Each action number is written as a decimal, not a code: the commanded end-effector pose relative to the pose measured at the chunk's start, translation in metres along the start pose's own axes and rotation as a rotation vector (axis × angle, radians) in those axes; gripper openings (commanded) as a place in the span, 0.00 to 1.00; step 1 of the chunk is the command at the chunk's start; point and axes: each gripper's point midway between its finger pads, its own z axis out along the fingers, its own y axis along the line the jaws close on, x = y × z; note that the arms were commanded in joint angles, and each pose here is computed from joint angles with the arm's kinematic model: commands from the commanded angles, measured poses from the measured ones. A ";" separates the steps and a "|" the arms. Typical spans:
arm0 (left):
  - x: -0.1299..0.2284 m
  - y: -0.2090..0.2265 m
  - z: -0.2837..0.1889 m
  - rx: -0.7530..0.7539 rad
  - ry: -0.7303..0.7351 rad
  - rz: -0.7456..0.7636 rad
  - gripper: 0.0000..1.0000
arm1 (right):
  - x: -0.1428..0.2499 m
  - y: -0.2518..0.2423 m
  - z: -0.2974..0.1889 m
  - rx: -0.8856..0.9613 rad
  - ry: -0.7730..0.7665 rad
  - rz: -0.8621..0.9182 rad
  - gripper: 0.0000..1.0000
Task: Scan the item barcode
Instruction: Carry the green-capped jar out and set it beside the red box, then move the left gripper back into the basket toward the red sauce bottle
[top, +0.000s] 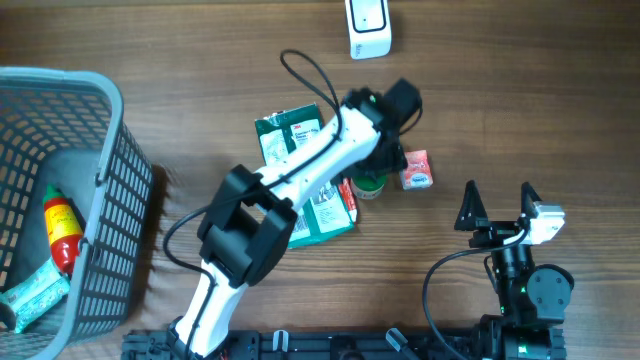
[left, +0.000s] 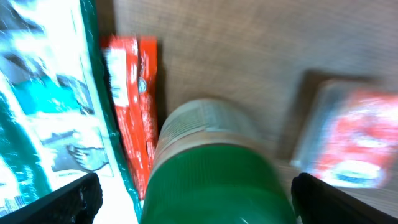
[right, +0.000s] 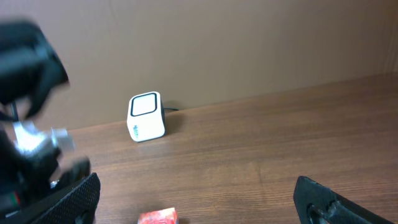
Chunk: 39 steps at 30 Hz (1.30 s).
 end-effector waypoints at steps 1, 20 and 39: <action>-0.046 0.002 -0.087 0.052 -0.194 0.022 1.00 | -0.002 -0.001 0.000 0.010 -0.011 0.007 1.00; -0.087 0.275 -0.357 0.061 -0.725 -0.601 1.00 | -0.002 -0.001 0.000 0.010 -0.011 0.007 1.00; -0.078 0.412 -0.370 -0.043 -0.756 -0.934 1.00 | -0.002 -0.001 0.000 0.009 -0.011 0.007 1.00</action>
